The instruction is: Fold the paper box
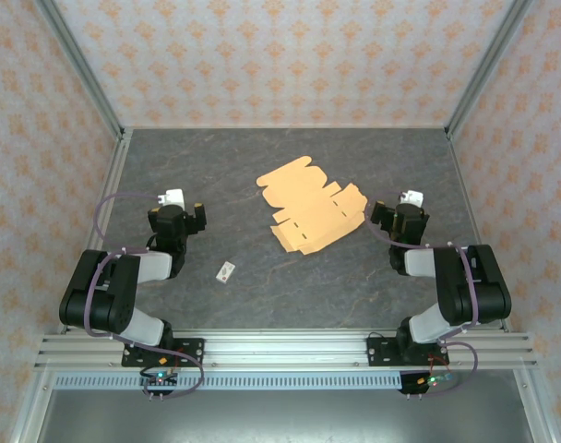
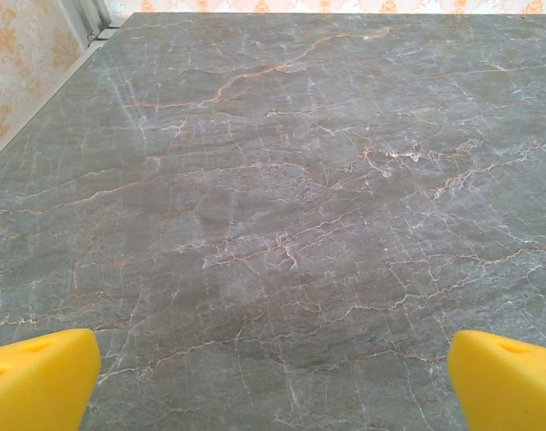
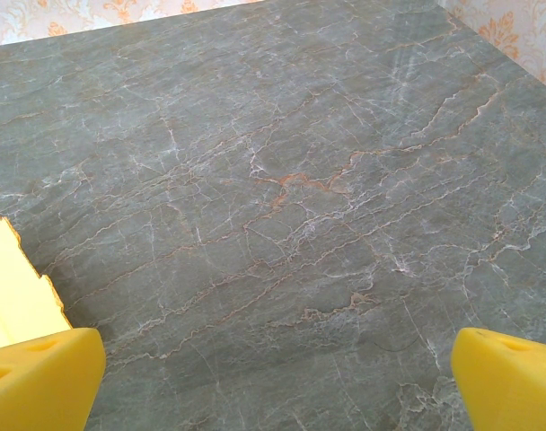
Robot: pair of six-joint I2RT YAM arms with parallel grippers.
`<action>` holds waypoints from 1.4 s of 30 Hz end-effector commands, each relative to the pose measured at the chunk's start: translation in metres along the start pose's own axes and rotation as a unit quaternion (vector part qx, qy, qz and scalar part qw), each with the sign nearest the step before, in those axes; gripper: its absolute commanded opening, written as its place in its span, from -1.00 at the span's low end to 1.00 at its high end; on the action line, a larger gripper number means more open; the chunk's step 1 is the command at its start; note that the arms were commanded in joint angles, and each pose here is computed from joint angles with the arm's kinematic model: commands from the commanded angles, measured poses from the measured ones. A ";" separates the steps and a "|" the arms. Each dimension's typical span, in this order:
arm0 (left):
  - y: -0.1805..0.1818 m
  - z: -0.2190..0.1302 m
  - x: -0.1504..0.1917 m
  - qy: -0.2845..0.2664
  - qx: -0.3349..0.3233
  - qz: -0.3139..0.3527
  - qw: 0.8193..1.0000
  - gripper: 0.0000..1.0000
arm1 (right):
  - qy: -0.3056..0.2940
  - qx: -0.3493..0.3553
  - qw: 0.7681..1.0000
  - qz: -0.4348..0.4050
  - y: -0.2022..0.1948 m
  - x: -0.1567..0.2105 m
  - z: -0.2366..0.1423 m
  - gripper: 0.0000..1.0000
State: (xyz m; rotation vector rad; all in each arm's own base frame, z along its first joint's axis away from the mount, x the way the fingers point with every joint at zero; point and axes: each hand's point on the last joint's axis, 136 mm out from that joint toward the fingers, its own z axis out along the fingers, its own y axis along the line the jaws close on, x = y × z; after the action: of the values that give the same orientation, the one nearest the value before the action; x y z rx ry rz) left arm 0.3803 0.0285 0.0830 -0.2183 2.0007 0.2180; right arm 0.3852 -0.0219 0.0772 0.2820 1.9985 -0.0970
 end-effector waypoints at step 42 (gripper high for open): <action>-0.291 0.021 -0.044 0.254 0.297 0.038 0.920 0.79 | 0.283 -0.133 0.907 0.282 0.136 0.069 -0.071 0.22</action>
State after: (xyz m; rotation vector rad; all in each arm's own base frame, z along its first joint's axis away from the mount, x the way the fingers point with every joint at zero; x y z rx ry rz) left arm 0.4897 -0.2476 0.1069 0.1733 2.4100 -0.4293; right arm 0.3127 0.1193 0.0442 0.7566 2.4408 0.5763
